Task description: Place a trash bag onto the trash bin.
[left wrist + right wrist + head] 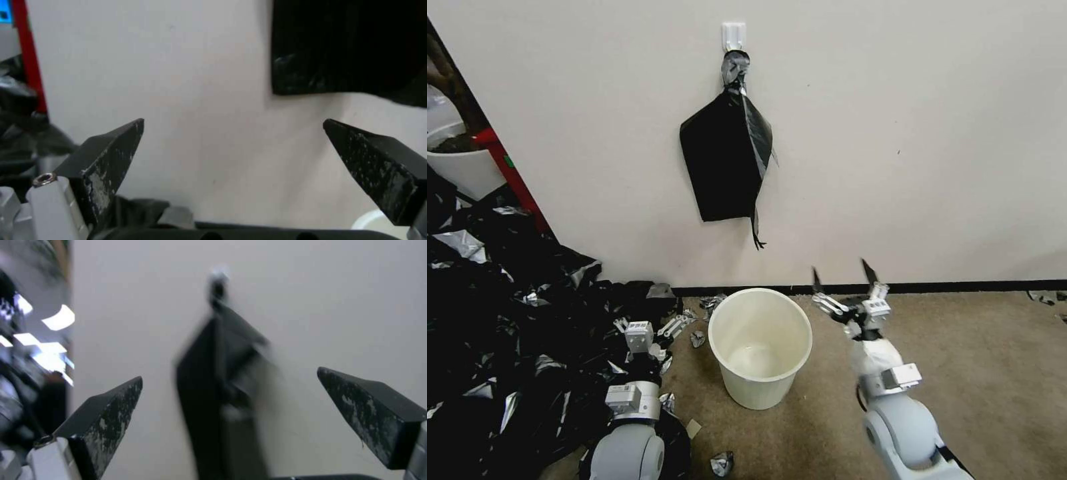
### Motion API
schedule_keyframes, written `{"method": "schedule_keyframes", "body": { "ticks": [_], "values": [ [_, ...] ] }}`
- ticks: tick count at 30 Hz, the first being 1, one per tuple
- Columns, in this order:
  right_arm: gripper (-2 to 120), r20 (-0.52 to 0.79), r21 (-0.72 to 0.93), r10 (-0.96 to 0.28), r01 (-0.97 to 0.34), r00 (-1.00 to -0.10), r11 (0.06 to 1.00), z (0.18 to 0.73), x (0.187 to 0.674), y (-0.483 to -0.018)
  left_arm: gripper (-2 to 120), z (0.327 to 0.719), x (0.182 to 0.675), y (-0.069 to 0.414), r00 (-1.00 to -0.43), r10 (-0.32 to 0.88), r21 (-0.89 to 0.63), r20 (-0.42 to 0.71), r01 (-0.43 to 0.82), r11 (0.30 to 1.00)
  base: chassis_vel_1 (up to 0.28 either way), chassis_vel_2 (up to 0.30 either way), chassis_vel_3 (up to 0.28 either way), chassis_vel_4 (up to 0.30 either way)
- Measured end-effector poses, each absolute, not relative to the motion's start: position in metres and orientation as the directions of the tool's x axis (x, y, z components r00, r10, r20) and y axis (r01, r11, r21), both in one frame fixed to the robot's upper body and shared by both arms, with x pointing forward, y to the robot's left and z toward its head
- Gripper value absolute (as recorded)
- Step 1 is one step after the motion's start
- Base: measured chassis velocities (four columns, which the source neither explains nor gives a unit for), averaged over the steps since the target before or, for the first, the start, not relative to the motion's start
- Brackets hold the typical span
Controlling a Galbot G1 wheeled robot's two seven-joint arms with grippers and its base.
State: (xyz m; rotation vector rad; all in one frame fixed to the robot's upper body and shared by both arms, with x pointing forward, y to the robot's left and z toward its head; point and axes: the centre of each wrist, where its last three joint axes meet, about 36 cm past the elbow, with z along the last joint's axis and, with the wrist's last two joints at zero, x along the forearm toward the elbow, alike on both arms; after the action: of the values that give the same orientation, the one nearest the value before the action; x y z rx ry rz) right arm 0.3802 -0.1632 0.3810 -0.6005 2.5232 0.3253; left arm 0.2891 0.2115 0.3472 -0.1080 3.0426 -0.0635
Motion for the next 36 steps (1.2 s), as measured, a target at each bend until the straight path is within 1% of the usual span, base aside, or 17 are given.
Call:
{"method": "schedule_keyframes", "body": {
  "ticks": [1, 2, 4, 6, 7, 9, 10, 11, 13, 14, 16, 17, 20, 24, 28, 36],
  "values": [
    [100, -0.582, 0.137, -0.356, -0.519, -0.731, 0.844, 0.391, 0.396, -0.147, 100, 0.345, 0.286, 0.212, -0.993, -0.077, -0.043, -0.085, -0.073, 0.996, 0.0, 0.0, 0.0, 0.0],
    [100, -0.582, 0.137, -0.356, -0.519, -0.731, 0.844, 0.391, 0.396, -0.147, 100, 0.345, 0.286, 0.212, -0.993, -0.077, -0.043, -0.085, -0.073, 0.996, 0.0, 0.0, 0.0, 0.0],
    [100, -0.639, 0.156, -0.364, -0.577, -0.678, 0.802, 0.412, 0.425, -0.118, 100, 0.342, 0.28, 0.216, -0.994, -0.085, -0.03, -0.07, -0.083, 0.996, 0.0, 0.0, 0.0, 0.0],
    [100, -0.669, 0.149, -0.378, -0.614, -0.639, 0.775, 0.431, 0.45, -0.097, 100, 0.34, 0.276, 0.221, -0.994, -0.095, -0.011, -0.061, -0.095, 0.995, 0.0, 0.0, 0.0, 0.0],
    [100, -0.669, 0.149, -0.378, -0.614, -0.639, 0.775, 0.431, 0.45, -0.097, 100, 0.34, 0.276, 0.221, -0.994, -0.095, -0.011, -0.061, -0.095, 0.995, 0.0, 0.0, 0.0, 0.0],
    [100, -0.676, 0.138, -0.407, -0.648, -0.614, 0.749, 0.445, 0.473, -0.077, 100, 0.34, 0.273, 0.228, -0.992, -0.109, 0.005, -0.057, -0.11, 0.994, 0.0, 0.0, 0.0, 0.0],
    [100, -0.676, 0.138, -0.407, -0.648, -0.614, 0.749, 0.445, 0.473, -0.077, 100, 0.34, 0.273, 0.228, -0.992, -0.109, 0.005, -0.057, -0.11, 0.994, 0.0, 0.0, 0.0, 0.0],
    [100, -0.674, 0.136, -0.421, -0.662, -0.607, 0.737, 0.451, 0.486, -0.066, 100, 0.339, 0.272, 0.231, -0.992, -0.115, 0.011, -0.057, -0.116, 0.993, 0.0, 0.0, 0.0, 0.0],
    [100, -0.655, 0.151, -0.431, -0.666, -0.621, 0.73, 0.456, 0.506, -0.05, 100, 0.339, 0.272, 0.236, -0.99, -0.127, 0.019, -0.06, -0.128, 0.992, 0.0, 0.0, 0.0, 0.0],
    [100, -0.655, 0.151, -0.431, -0.666, -0.621, 0.73, 0.456, 0.506, -0.05, 100, 0.339, 0.272, 0.236, -0.99, -0.127, 0.019, -0.06, -0.128, 0.992, 0.0, 0.0, 0.0, 0.0],
    [100, -0.632, 0.203, -0.409, -0.65, -0.658, 0.733, 0.467, 0.533, -0.03, 100, 0.338, 0.271, 0.236, -0.989, -0.132, 0.017, -0.061, -0.133, 0.991, 0.0, 0.0, 0.0, 0.0],
    [100, -0.632, 0.203, -0.409, -0.65, -0.658, 0.733, 0.467, 0.533, -0.03, 100, 0.338, 0.271, 0.236, -0.989, -0.132, 0.017, -0.061, -0.133, 0.991, 0.0, 0.0, 0.0, 0.0],
    [100, -0.617, 0.273, -0.363, -0.623, -0.698, 0.733, 0.492, 0.562, -0.004, 100, 0.333, 0.27, 0.233, -0.989, -0.135, 0.013, -0.059, -0.136, 0.991, 0.0, 0.0, 0.0, 0.0],
    [100, -0.607, 0.319, -0.336, -0.608, -0.72, 0.728, 0.511, 0.575, 0.013, 100, 0.33, 0.27, 0.232, -0.989, -0.134, 0.015, -0.06, -0.135, 0.991, 0.0, 0.0, 0.0, 0.0],
    [100, -0.593, 0.342, -0.31, -0.581, -0.743, 0.738, 0.521, 0.587, 0.02, 100, 0.328, 0.271, 0.234, -0.989, -0.135, 0.02, -0.06, -0.136, 0.99, 0.0, 0.0, 0.0, 0.0],
    [100, -0.581, 0.333, -0.265, -0.522, -0.769, 0.785, 0.528, 0.612, 0.006, 100, 0.325, 0.274, 0.234, -0.99, -0.131, 0.021, -0.058, -0.133, 0.991, 0.0, 0.0, 0.0, 0.0]
  ]
}}
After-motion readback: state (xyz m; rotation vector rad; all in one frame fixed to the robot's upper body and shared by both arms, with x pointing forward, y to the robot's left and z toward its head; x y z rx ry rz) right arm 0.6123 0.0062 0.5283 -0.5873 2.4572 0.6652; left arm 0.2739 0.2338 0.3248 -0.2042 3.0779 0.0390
